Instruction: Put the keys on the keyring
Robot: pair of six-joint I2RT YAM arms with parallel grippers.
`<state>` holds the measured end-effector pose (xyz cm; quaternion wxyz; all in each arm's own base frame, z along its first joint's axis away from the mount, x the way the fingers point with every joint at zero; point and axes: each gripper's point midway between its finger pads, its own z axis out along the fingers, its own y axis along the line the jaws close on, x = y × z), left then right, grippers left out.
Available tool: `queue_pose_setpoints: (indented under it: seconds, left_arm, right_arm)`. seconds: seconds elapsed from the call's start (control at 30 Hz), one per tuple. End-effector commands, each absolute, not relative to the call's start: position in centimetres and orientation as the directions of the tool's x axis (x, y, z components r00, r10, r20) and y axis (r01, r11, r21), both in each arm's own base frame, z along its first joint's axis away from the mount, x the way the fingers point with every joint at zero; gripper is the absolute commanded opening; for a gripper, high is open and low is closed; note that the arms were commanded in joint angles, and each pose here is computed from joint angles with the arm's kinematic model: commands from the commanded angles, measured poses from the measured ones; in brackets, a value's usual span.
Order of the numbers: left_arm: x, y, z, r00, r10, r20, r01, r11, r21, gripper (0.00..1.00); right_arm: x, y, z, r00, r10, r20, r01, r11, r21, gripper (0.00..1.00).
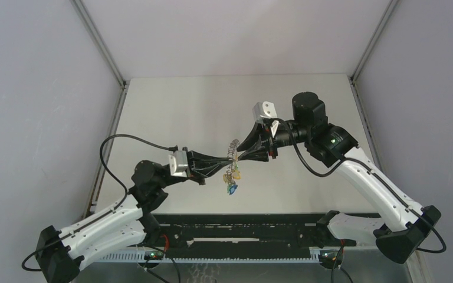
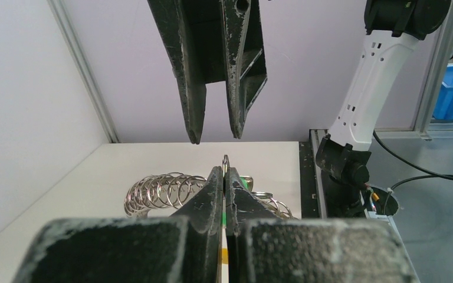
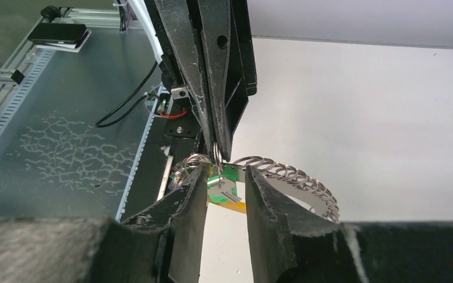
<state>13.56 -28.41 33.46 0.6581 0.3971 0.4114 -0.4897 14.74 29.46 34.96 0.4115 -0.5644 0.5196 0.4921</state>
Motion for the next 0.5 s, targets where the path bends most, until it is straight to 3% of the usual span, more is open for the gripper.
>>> queue_pose_setpoints:
  seconds: [0.0,0.47]
  left_arm:
    - [12.7,-27.8,37.5,0.254,-0.396,-0.882,0.962,0.202,0.187,0.0]
    - [12.7,-27.8,38.1,0.26,-0.404,-0.877,0.96,0.208,0.189,0.0]
  right_arm:
    - [14.3,30.0,35.5,0.023,-0.155,-0.988,-0.985,-0.175,0.005,0.29]
    - [13.7,30.0,34.0,-0.003,-0.201,-0.979,-0.98,-0.196,0.043,0.22]
